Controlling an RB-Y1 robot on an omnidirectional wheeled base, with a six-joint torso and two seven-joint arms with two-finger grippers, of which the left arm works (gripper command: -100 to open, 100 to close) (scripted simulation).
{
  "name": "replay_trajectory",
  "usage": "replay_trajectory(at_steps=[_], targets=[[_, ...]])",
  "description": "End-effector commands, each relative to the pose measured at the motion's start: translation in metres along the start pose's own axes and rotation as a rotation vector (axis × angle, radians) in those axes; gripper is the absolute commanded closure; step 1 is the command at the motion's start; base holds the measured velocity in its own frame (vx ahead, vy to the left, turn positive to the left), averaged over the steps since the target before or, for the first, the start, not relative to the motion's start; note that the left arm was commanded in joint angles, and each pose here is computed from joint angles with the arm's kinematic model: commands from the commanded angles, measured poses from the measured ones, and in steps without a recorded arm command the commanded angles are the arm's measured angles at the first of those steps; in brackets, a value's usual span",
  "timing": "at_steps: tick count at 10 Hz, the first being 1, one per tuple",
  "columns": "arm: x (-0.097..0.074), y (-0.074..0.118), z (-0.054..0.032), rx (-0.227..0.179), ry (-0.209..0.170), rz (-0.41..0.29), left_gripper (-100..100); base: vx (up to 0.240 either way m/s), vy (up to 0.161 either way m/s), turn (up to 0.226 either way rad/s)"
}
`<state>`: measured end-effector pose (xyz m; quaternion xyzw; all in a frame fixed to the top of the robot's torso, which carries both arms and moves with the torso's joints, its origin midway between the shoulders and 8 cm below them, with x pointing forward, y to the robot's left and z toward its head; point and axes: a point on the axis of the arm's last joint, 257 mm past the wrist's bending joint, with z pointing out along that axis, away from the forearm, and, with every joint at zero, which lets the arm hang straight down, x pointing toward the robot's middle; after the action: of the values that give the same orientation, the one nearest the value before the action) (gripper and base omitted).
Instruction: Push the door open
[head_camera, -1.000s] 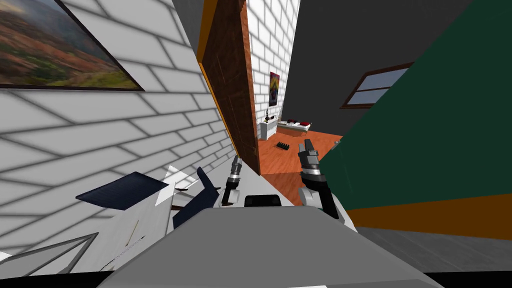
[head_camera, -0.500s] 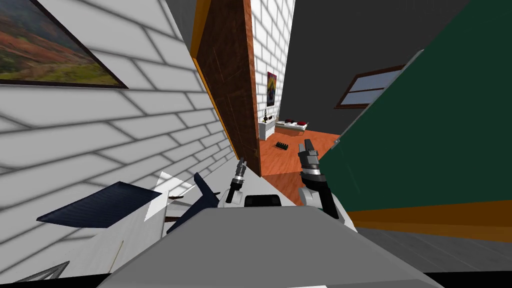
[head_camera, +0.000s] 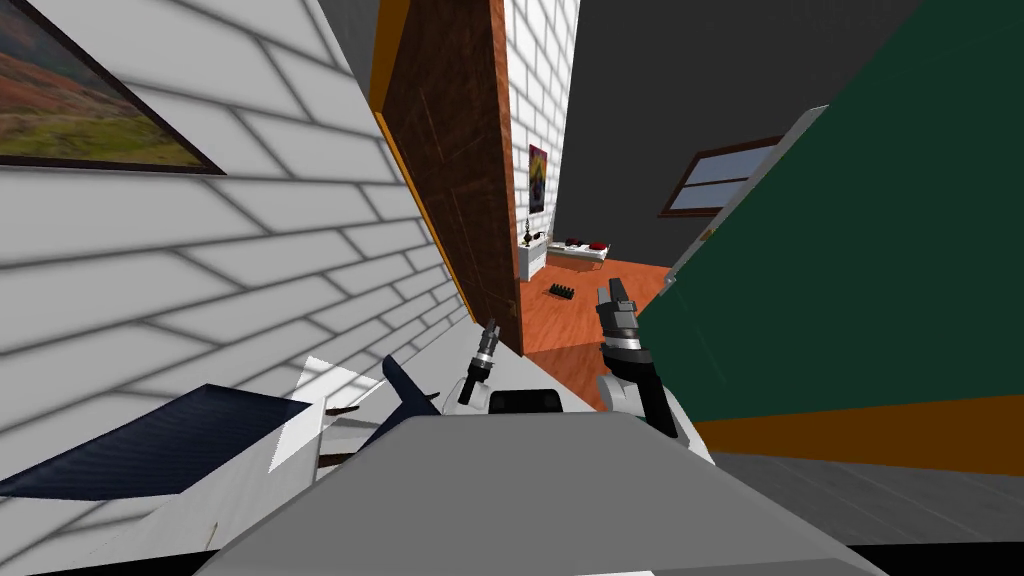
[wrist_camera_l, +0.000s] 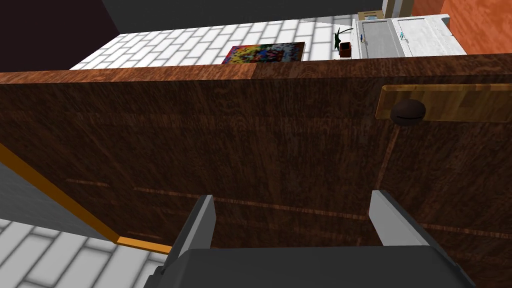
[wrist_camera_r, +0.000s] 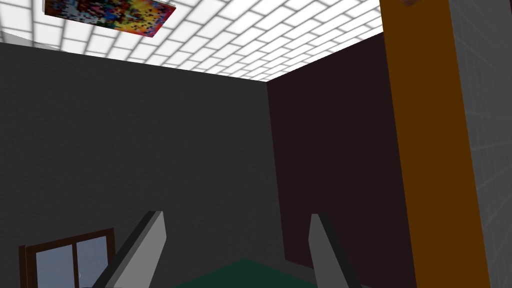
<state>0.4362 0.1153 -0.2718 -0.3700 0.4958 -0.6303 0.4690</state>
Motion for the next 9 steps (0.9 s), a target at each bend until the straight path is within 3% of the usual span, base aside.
replay_trajectory(at_steps=[1,8,9], targets=[[0.010,0.013,-0.0014,-0.025,0.025,-0.007,-100,0.066,0.117,-0.093],[0.048,0.062,-0.0100,-0.118,0.119,-0.026,-100,0.073,0.108,-0.096],[0.048,0.063,-0.0107,-0.121,0.119,-0.026,-100,0.033,0.069,-0.026]])
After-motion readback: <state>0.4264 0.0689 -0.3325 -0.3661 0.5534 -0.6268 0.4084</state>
